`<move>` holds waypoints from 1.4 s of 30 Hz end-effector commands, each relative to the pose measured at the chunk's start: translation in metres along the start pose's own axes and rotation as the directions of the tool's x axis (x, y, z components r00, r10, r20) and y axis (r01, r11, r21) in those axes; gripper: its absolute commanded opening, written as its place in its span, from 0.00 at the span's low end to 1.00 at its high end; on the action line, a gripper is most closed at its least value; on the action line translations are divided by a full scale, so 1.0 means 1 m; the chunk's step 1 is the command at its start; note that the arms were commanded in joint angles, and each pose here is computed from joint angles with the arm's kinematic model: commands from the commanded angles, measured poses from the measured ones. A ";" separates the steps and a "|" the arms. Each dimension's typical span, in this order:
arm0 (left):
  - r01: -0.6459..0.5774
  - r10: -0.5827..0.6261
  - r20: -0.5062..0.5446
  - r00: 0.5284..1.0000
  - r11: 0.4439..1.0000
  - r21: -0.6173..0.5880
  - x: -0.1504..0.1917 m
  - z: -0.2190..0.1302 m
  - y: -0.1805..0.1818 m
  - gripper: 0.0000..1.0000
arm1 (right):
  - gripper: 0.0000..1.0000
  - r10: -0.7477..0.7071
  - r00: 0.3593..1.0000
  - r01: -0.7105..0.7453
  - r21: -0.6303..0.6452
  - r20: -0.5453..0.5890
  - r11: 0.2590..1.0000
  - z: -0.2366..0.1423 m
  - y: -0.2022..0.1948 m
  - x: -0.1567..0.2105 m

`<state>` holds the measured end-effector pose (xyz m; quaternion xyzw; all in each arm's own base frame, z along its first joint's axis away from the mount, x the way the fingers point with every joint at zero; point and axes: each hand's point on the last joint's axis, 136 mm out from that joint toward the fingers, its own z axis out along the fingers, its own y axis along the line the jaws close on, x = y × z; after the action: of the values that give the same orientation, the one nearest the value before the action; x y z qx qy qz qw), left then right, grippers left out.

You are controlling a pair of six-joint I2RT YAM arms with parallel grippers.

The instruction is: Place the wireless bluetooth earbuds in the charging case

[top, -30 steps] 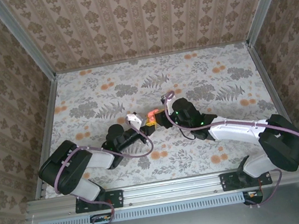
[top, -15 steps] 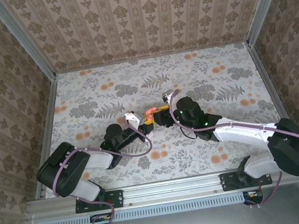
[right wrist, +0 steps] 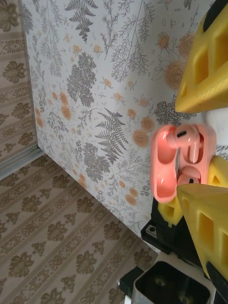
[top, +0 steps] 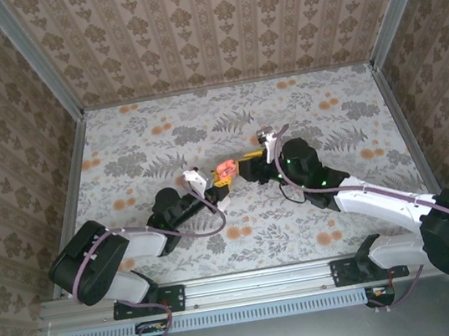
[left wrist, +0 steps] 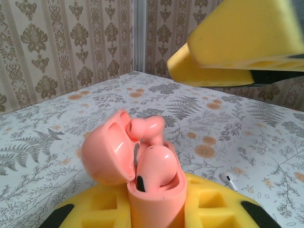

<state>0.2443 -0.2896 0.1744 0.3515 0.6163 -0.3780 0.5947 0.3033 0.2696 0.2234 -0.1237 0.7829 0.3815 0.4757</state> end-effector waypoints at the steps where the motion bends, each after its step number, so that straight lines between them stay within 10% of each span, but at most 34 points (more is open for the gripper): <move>1: -0.004 0.002 0.057 0.998 1.000 0.028 -0.017 -0.005 -0.005 0.16 | 0.43 0.067 0.998 -0.067 -0.134 -0.005 0.989 -0.010 0.014 -0.007; 42: -0.041 0.041 0.062 0.997 0.999 0.003 -0.025 -0.023 -0.008 0.16 | 0.37 0.193 0.971 -0.229 -0.308 -0.141 0.924 0.012 0.032 -0.002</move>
<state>0.2283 -0.2768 0.1958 0.3526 0.5953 -0.3841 0.6114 0.2946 0.2895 0.2177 -0.1217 0.7650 0.5255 0.3519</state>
